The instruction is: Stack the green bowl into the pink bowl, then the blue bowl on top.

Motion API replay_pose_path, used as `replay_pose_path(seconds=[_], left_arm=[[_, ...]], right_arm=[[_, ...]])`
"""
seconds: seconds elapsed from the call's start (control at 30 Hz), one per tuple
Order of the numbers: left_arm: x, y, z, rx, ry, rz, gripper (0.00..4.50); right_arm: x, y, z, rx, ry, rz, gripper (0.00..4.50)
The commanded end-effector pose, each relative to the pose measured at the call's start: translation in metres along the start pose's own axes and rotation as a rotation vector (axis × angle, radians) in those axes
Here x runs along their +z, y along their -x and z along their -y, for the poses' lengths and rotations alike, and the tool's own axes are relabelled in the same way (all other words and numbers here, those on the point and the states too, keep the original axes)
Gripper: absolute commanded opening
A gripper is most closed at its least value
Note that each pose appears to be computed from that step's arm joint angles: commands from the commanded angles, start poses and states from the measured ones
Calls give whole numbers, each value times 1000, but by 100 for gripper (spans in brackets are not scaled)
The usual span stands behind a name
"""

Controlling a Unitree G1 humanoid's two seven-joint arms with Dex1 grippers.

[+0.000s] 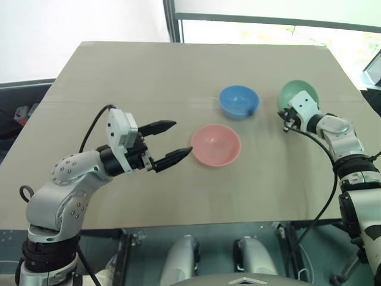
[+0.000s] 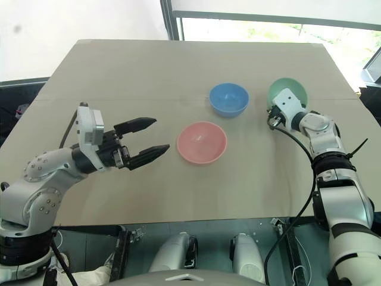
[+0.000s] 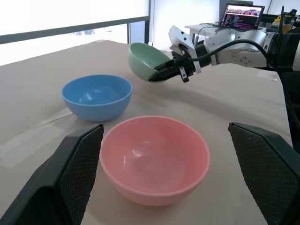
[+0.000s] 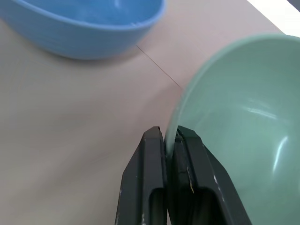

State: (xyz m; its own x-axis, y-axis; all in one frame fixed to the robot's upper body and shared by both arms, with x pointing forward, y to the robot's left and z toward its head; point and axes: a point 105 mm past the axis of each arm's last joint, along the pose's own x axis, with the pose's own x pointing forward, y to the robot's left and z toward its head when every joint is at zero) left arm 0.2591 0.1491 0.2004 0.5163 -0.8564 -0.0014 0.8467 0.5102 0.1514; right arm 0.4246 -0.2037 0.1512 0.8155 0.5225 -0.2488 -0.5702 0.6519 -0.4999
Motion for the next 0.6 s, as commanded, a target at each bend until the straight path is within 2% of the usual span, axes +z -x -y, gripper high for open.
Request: replay_pose_path(seconds=[0.03, 0.1, 0.2, 0.3, 0.4, 0.53, 0.6], left_arm=[[8, 13, 3, -19, -22, 42, 450], [7, 28, 5, -32, 20, 74, 450], [2, 52, 3, -20, 41, 84, 450], [-1, 78, 3, -32, 81, 76, 450], [-2, 90, -5, -6, 82, 63, 450], [-3, 89, -13, 5, 63, 60, 450], [-2, 83, -11, -5, 55, 70, 450]], right_arm=[[65, 23, -21, 168, 31, 263, 14], [99, 42, -58, 326, 33, 377, 14], [126, 56, -100, 444, 17, 438, 14], [137, 59, -138, 546, 21, 437, 14], [135, 54, -165, 628, 37, 394, 14], [124, 34, -181, 634, 32, 341, 121], [122, 30, -170, 557, 59, 337, 208]])
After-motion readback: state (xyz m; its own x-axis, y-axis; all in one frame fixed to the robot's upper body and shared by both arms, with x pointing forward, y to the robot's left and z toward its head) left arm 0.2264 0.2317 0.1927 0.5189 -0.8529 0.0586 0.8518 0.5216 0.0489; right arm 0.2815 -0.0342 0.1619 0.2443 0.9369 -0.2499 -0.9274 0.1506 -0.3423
